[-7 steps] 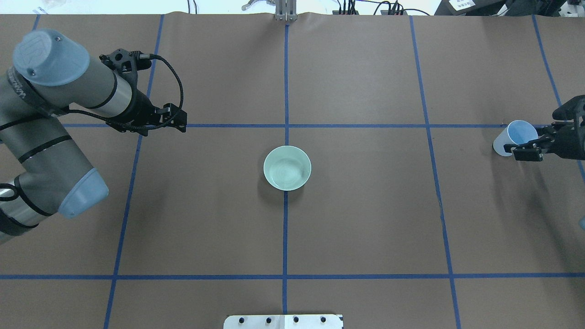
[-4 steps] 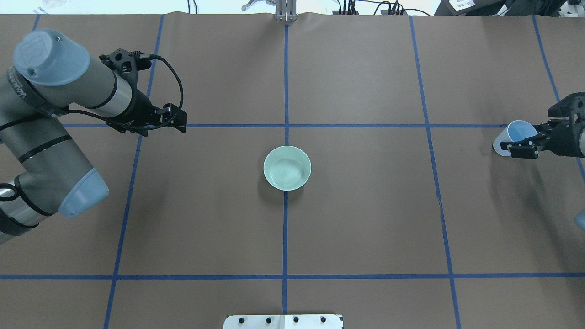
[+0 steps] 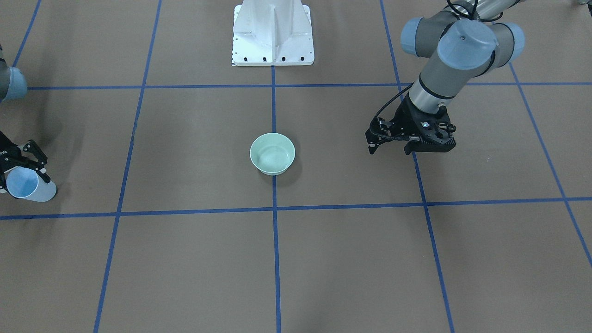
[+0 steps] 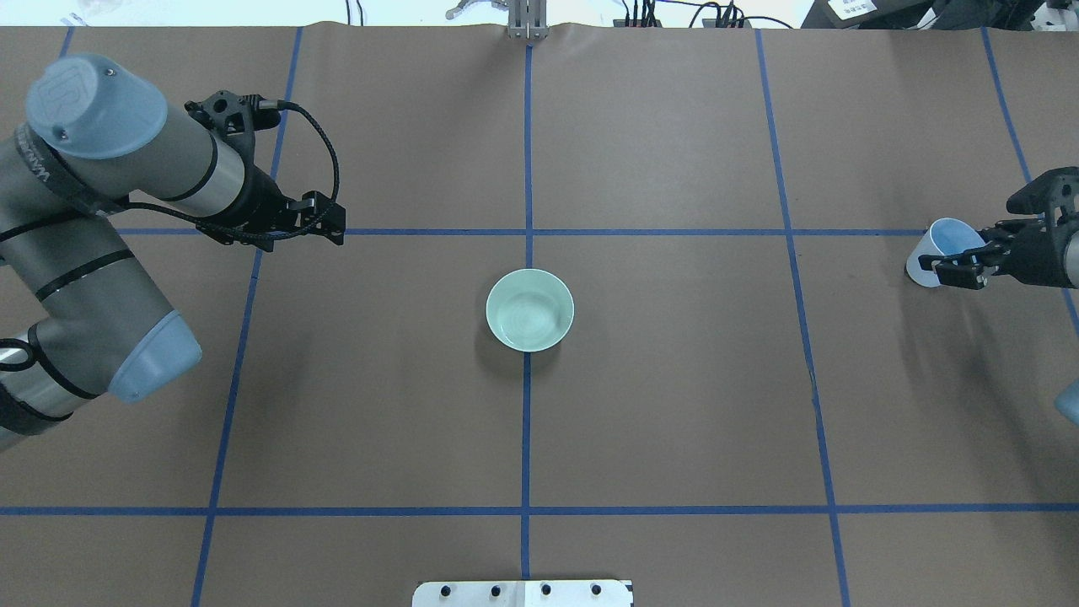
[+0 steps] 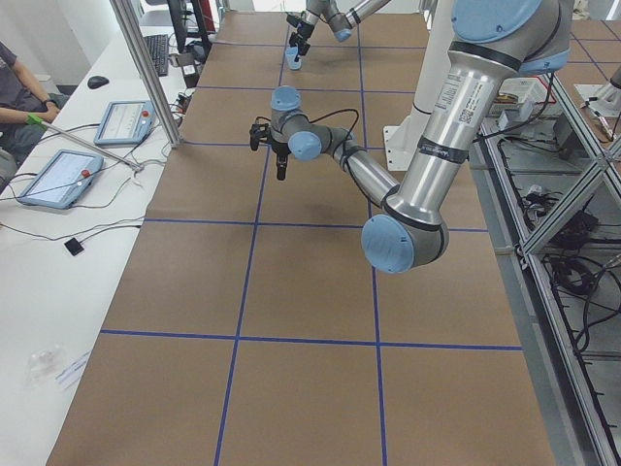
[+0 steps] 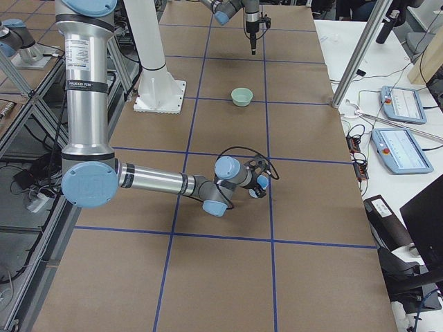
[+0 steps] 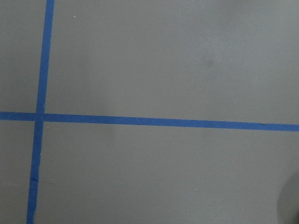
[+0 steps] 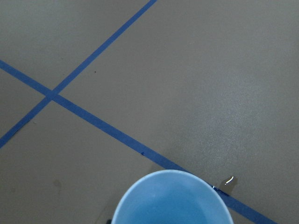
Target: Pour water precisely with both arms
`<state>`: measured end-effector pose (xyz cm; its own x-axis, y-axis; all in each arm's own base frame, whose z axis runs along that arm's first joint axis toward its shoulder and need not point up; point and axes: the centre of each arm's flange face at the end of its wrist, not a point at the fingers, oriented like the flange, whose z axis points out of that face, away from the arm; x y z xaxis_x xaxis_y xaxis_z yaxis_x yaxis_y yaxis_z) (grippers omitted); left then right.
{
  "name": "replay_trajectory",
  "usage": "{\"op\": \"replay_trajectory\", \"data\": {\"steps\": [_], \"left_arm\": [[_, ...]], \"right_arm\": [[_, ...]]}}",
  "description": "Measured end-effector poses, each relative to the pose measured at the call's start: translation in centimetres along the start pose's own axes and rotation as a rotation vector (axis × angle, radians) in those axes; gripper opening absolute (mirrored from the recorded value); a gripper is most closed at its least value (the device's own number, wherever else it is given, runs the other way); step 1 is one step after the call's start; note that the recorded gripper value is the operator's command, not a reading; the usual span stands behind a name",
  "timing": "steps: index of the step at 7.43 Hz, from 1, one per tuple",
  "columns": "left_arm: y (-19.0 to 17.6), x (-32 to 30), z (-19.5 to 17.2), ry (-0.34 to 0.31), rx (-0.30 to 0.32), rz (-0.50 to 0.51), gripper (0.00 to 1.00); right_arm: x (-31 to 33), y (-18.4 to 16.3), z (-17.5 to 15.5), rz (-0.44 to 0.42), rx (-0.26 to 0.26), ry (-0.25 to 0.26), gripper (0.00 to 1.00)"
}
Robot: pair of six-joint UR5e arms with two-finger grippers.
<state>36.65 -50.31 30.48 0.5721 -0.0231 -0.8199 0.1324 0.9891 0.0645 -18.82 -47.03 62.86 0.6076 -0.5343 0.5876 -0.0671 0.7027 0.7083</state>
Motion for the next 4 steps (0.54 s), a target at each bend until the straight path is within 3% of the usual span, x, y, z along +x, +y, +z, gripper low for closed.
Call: {"op": "replay_trajectory", "data": {"steps": [2, 4], "left_arm": [[-0.4, -0.2, -0.4, -0.001, 0.007, 0.003, 1.00], [-1.2, -1.3, -0.1, -0.016, 0.006, 0.050, 1.00]], "right_arm": [[-1.8, -3.7, 0.2, -0.016, 0.042, -0.024, 0.29], [-4.4, -9.4, 1.1, -0.014, 0.046, -0.019, 0.29]]}}
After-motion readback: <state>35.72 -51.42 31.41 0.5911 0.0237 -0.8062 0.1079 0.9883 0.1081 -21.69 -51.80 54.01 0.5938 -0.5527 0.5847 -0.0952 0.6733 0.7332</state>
